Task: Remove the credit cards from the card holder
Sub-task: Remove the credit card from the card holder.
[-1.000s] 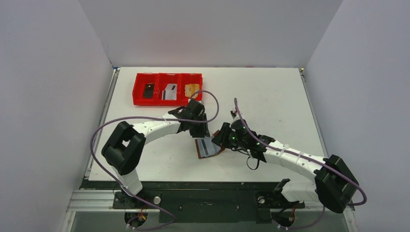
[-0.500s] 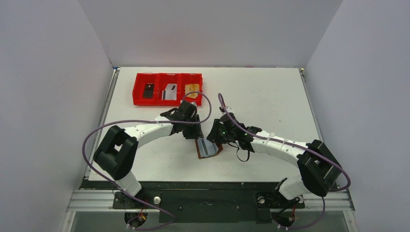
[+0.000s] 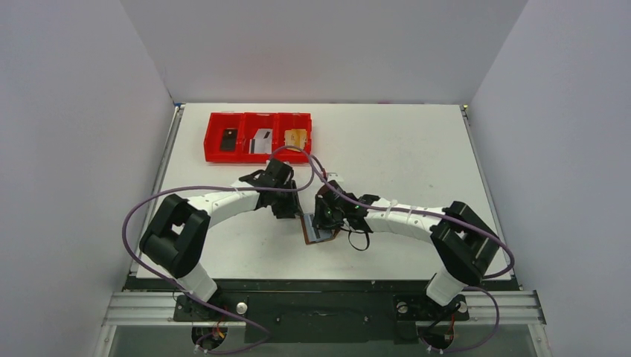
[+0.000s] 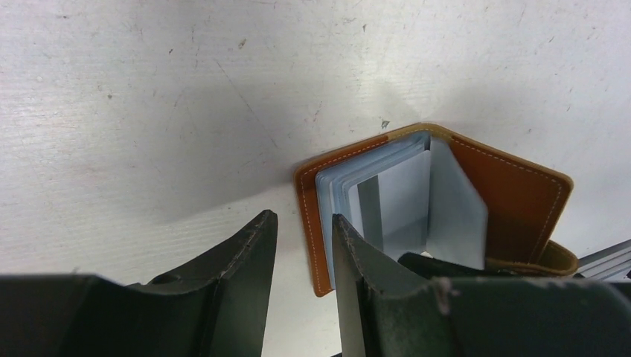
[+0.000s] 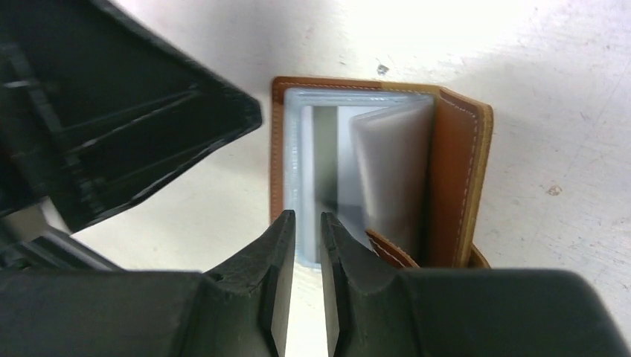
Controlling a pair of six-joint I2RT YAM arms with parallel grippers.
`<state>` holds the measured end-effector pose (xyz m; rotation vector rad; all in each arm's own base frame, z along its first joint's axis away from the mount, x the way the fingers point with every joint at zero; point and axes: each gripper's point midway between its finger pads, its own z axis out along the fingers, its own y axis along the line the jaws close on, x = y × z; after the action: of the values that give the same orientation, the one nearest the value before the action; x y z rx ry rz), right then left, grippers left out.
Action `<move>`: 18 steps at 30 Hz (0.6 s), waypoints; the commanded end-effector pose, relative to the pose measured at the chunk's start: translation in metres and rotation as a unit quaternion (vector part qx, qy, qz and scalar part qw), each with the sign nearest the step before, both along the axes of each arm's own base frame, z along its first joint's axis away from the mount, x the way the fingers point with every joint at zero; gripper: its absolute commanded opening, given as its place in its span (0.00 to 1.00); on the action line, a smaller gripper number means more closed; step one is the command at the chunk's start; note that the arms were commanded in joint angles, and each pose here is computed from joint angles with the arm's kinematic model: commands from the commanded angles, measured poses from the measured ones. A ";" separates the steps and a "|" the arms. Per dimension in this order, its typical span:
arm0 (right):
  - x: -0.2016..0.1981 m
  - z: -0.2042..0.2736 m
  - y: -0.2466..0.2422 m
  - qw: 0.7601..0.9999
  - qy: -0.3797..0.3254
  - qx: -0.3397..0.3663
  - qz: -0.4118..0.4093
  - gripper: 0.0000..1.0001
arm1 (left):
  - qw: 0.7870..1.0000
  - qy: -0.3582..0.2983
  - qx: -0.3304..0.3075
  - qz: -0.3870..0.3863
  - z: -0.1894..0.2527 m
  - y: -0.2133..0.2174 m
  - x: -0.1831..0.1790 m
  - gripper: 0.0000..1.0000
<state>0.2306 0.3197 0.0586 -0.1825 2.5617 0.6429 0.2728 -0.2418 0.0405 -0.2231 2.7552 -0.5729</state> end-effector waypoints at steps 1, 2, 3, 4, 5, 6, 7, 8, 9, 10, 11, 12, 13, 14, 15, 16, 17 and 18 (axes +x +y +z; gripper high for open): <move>0.014 0.004 -0.002 1.000 -0.018 -0.021 -0.010 0.16 | 0.999 -0.026 -0.031 -0.003 0.021 -0.008 0.005 0.31; 0.017 0.004 -0.006 0.999 -0.021 -0.025 -0.020 0.15 | 0.999 -0.027 -0.031 -0.004 0.022 -0.008 0.005 0.31; 0.019 0.001 -0.011 0.999 -0.022 -0.032 -0.029 0.15 | 0.999 -0.026 -0.033 -0.005 0.022 -0.008 0.005 0.31; 0.021 0.004 -0.015 0.999 -0.023 -0.030 -0.039 0.15 | 0.999 -0.027 -0.034 -0.006 0.023 -0.009 0.005 0.31; 0.022 0.001 -0.021 0.998 -0.022 -0.036 -0.049 0.15 | 0.999 -0.028 -0.033 -0.008 0.023 -0.009 0.005 0.31; 0.025 0.004 -0.026 0.997 -0.027 -0.035 -0.059 0.15 | 0.999 -0.029 -0.034 -0.010 0.023 -0.009 0.006 0.31; 0.026 0.001 -0.032 0.997 -0.025 -0.037 -0.067 0.15 | 0.999 -0.027 -0.035 -0.012 0.023 -0.010 0.005 0.31; 0.027 0.004 -0.035 0.996 -0.029 -0.035 -0.072 0.15 | 0.999 -0.029 -0.036 -0.014 0.024 -0.011 0.005 0.31; 0.027 0.001 -0.040 0.996 -0.026 -0.038 -0.079 0.15 | 0.999 -0.027 -0.039 -0.018 0.025 -0.013 0.005 0.31; 0.026 0.000 -0.043 0.996 -0.024 -0.037 -0.080 0.15 | 0.999 -0.028 -0.041 -0.021 0.026 -0.014 0.004 0.31; 0.028 -0.001 -0.045 0.996 -0.023 -0.034 -0.083 0.15 | 0.998 -0.028 -0.044 -0.025 0.026 -0.016 0.003 0.31; 0.025 -0.006 -0.046 0.996 -0.015 -0.032 -0.080 0.16 | 0.998 -0.029 -0.045 -0.031 0.028 -0.018 0.003 0.31; 0.028 -0.006 -0.048 0.996 -0.014 -0.024 -0.083 0.16 | 0.998 -0.029 -0.047 -0.035 0.028 -0.019 0.002 0.31; 0.025 -0.008 -0.043 0.997 -0.005 -0.004 -0.071 0.16 | 0.998 -0.030 -0.048 -0.040 0.029 -0.022 0.000 0.31; 0.028 -0.009 -0.044 0.997 -0.002 0.007 -0.075 0.17 | 0.997 -0.028 -0.049 -0.046 0.029 -0.024 -0.002 0.31; 0.026 -0.010 -0.041 0.997 0.004 0.027 -0.066 0.17 | 0.997 -0.029 -0.050 -0.049 0.030 -0.026 -0.003 0.31; 0.028 -0.010 -0.042 0.997 0.007 0.037 -0.069 0.18 | 0.997 -0.027 -0.052 -0.053 0.029 -0.028 -0.005 0.31; 0.026 -0.010 -0.039 0.997 0.011 0.055 -0.060 0.18 | 0.997 -0.026 -0.053 -0.056 0.029 -0.030 -0.006 0.31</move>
<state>0.2511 0.2677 0.0346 -0.0004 2.5920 0.5356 0.2611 -0.2520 0.0442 -0.1648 2.7761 -0.6392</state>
